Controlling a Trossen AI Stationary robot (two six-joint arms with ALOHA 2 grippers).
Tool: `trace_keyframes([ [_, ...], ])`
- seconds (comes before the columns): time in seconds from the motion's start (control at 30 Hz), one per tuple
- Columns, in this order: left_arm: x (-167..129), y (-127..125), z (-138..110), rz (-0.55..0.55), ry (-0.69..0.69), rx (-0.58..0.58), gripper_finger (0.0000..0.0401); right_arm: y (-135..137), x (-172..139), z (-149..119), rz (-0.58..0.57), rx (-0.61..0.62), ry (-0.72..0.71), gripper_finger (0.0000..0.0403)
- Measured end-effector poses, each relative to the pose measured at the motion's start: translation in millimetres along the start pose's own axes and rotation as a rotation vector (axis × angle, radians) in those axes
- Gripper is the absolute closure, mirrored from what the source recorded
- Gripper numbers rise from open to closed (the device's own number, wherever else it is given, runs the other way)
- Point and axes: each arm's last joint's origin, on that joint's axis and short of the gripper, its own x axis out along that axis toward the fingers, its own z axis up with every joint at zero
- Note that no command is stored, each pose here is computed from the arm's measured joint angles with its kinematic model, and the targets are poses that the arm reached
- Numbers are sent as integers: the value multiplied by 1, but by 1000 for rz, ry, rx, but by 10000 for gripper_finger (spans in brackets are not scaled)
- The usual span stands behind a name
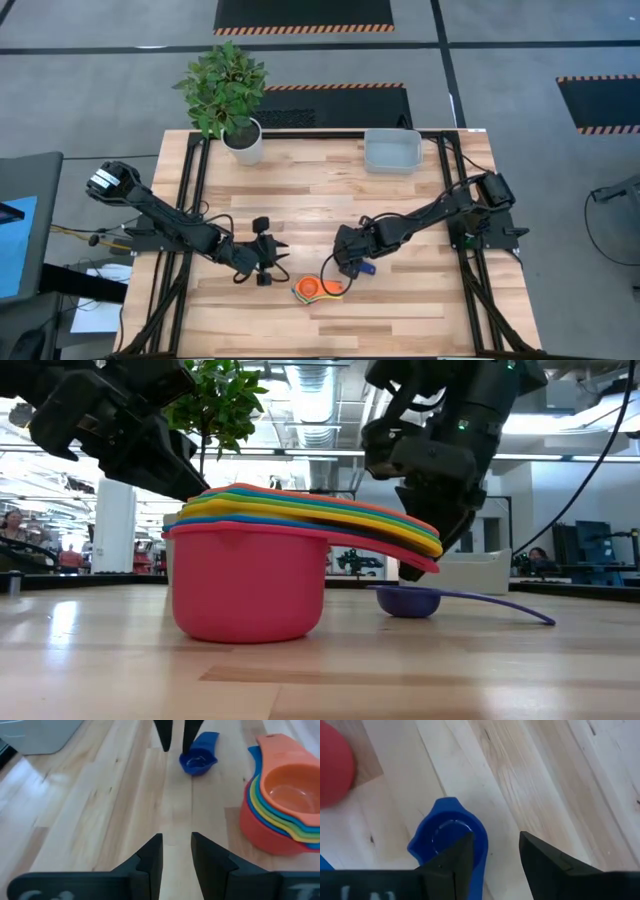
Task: Nest measuring cups in basket
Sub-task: Stack the dark blue measuring cup on top of the orange measuring cup
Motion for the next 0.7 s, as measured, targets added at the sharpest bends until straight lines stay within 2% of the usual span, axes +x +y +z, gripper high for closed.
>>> trace_keyframes([
  [0.5,0,1,-2,20,17,12,310,3,0,-1,10,-3,-15,269],
  [0.6,0,1,-2,20,17,-3,310,3,14,-6,7,11,-13,275],
  [0.7,0,1,-2,20,17,-12,310,3,14,-10,-15,6,1,280],
])
